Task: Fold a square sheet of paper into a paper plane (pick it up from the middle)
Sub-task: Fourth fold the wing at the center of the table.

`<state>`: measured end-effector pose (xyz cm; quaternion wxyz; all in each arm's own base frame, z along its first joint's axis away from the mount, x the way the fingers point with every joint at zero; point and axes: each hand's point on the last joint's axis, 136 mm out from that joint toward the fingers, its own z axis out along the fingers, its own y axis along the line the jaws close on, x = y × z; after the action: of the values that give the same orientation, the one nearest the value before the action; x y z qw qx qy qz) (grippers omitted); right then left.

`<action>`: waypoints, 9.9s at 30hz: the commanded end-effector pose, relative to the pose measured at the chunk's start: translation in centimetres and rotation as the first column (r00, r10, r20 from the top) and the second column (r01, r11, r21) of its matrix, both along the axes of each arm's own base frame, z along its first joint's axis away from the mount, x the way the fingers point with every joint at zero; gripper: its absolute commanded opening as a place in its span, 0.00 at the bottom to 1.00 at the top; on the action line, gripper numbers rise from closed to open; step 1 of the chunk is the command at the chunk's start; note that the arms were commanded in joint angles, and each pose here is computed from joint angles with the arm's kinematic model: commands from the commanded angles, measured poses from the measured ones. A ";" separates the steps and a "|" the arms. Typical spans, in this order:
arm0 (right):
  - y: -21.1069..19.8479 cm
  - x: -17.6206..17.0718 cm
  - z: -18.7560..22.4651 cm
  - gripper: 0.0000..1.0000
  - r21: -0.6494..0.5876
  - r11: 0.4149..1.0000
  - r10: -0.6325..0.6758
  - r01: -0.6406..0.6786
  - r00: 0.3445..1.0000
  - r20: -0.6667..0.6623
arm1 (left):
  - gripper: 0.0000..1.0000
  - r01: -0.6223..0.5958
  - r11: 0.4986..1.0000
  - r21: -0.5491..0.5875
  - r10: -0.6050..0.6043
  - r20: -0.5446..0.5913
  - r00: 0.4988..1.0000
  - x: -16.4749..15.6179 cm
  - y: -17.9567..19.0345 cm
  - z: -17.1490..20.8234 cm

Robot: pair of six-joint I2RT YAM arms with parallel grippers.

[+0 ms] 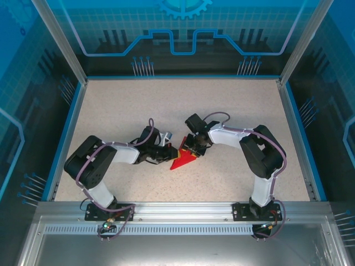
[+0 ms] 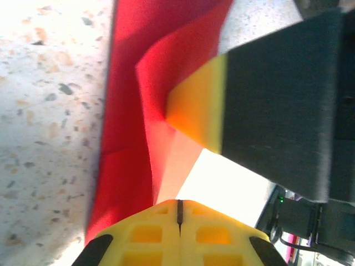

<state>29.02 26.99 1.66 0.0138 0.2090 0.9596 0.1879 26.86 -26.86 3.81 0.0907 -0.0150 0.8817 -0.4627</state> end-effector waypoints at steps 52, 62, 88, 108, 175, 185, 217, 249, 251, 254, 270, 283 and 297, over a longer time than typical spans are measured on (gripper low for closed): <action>0.2 0.4 0.8 0.45 -0.059 0.990 0.131 -0.129 0.991 0.034 | 0.00 0.011 0.942 0.334 0.027 -0.109 0.994 -1.2 3.8 -4.6; 1.0 0.3 8.2 0.35 0.025 0.960 0.259 -0.280 0.915 0.308 | 0.00 0.038 0.908 0.417 0.030 -0.155 0.987 -2.2 4.9 -5.7; 3.1 -1.1 -3.0 0.02 0.059 0.922 0.362 -0.382 0.907 0.217 | 0.00 0.076 0.853 0.517 0.055 -0.234 0.971 -3.6 5.6 -8.5; -6.6 5.4 -2.9 0.04 0.104 0.956 0.222 -0.273 0.909 0.352 | 0.00 0.122 0.789 0.602 0.113 -0.338 0.934 -6.1 7.9 -10.6; -1.6 -0.2 -4.2 0.04 0.072 0.931 0.344 -0.358 0.927 0.150 | 0.04 0.091 0.955 0.284 -0.022 -0.238 0.971 -2.7 0.7 -2.8; -1.9 -0.6 -4.7 0.04 0.067 0.934 0.341 -0.352 0.931 0.132 | 0.03 0.080 0.936 0.343 0.021 -0.280 0.960 -4.0 2.2 -4.7; -2.5 -0.8 -5.9 0.04 0.029 0.943 0.330 -0.333 0.941 0.074 | 0.04 0.036 0.958 0.284 -0.036 -0.007 0.999 -3.9 2.6 3.5; 1.4 -0.3 1.3 0.07 0.177 0.891 0.357 -0.417 0.887 0.293 | 0.00 0.062 0.944 0.326 -0.019 -0.134 0.991 -3.4 1.9 -3.2; 2.0 -0.4 2.1 0.08 0.183 0.880 0.369 -0.439 0.872 0.321 | 0.00 0.069 0.945 0.320 -0.027 -0.136 0.990 -3.6 1.7 -3.2; 2.9 -0.8 2.4 0.09 0.182 0.869 0.387 -0.460 0.861 0.330 | 0.00 0.079 0.942 0.327 -0.035 -0.138 0.990 -3.8 1.6 -3.3; 3.8 -2.4 -1.9 0.07 0.174 0.873 0.416 -0.456 0.882 0.224 | 0.00 0.067 0.941 0.331 -0.026 -0.127 0.992 -3.5 1.7 -2.7; 4.2 -2.3 -1.0 0.06 0.207 0.861 0.412 -0.465 0.875 0.252 | 0.00 0.066 0.973 0.221 -0.046 -0.095 0.994 -3.1 0.1 -0.7; 3.3 -2.1 -1.5 0.06 0.197 0.866 0.411 -0.461 0.877 0.248 | 0.00 0.030 0.932 0.362 0.022 -0.139 0.990 -4.2 2.9 -4.5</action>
<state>27.32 31.22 1.49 0.0534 -0.0389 0.9402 0.3342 24.03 -25.45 1.36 0.0472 -0.0154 0.9448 -0.3238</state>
